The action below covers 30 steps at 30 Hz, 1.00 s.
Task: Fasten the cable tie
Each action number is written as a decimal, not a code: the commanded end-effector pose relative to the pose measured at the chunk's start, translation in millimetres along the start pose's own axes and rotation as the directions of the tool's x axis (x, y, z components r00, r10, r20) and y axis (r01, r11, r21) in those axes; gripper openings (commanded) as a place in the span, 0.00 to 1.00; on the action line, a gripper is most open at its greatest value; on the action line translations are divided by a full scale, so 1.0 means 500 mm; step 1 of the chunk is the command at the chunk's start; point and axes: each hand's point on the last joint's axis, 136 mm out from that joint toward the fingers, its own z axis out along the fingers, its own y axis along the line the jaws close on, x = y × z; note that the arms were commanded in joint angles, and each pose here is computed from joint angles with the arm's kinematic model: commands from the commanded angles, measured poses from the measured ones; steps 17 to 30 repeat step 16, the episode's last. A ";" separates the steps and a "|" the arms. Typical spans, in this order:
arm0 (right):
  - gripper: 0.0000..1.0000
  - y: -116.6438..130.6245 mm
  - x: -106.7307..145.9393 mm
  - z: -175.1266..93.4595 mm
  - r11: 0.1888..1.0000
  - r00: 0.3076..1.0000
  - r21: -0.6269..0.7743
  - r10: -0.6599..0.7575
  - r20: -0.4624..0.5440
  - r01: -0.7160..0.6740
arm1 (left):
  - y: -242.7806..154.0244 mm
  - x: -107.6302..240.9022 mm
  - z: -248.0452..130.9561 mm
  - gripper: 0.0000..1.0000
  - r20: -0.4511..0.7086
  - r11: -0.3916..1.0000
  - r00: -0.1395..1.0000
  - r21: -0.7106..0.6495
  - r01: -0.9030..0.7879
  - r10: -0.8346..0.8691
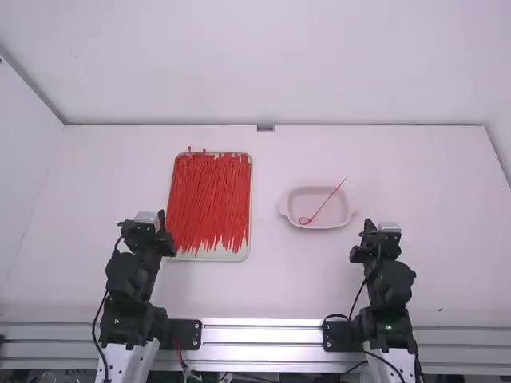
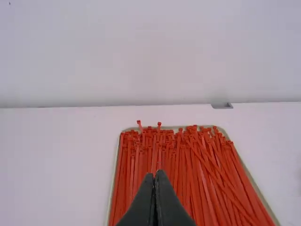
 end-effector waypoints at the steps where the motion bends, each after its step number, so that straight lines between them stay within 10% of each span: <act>1: 0.00 0.000 0.000 -0.002 1.000 1.000 0.001 0.000 0.015 0.000 | 0.006 0.013 -0.001 0.00 0.010 1.000 1.000 -0.015 -0.001 0.001; 30: 0.00 0.000 -0.015 -0.006 1.000 0.999 0.001 0.000 0.049 0.000 | 0.006 0.079 0.003 0.00 0.004 1.000 1.000 -0.015 -0.001 0.001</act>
